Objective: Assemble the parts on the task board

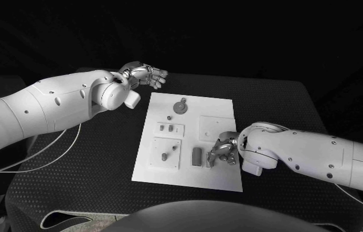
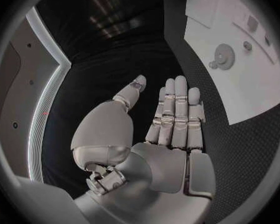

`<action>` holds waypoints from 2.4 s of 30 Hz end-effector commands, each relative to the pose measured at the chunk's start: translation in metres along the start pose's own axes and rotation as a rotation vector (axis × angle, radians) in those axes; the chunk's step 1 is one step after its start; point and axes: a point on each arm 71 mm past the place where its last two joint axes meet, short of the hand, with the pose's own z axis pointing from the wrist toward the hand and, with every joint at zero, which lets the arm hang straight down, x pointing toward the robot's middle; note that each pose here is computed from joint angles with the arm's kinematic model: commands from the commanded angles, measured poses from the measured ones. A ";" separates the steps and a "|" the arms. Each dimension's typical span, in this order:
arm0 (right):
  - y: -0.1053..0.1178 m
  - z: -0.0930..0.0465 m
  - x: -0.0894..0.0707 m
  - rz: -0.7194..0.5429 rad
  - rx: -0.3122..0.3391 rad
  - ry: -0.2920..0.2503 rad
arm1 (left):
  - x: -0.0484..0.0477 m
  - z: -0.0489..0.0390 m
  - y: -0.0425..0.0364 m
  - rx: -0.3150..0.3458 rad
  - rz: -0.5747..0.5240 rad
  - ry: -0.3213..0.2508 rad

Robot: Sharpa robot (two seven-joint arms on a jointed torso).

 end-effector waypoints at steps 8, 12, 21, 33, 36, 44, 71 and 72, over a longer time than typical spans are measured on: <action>0.008 -0.001 0.008 -0.019 -0.035 0.046 | 0.0027 0.0006 -0.0017 0.006 0.005 0.020; 0.007 -0.001 0.008 -0.018 -0.037 0.040 | 0.0030 0.0007 -0.0017 0.005 0.005 0.022; 0.008 0.000 0.007 -0.024 -0.039 0.027 | 0.0023 0.0004 -0.0014 0.003 0.006 0.022; 0.009 -0.001 0.007 -0.028 -0.051 0.033 | 0.0028 0.0008 -0.0013 0.000 0.007 0.024; 0.009 -0.001 0.007 -0.028 -0.053 0.033 | 0.0026 0.0007 -0.0012 0.000 0.007 0.023; 0.009 -0.001 0.007 -0.029 -0.056 0.035 | 0.0030 0.0013 -0.0016 0.000 0.007 0.025; 0.004 -0.002 0.005 -0.183 -0.057 -0.020 | 0.0016 0.0005 -0.0014 -0.001 0.009 0.022; 0.004 -0.001 0.005 -0.189 -0.054 -0.024 | 0.0017 0.0005 -0.0014 -0.001 0.009 0.023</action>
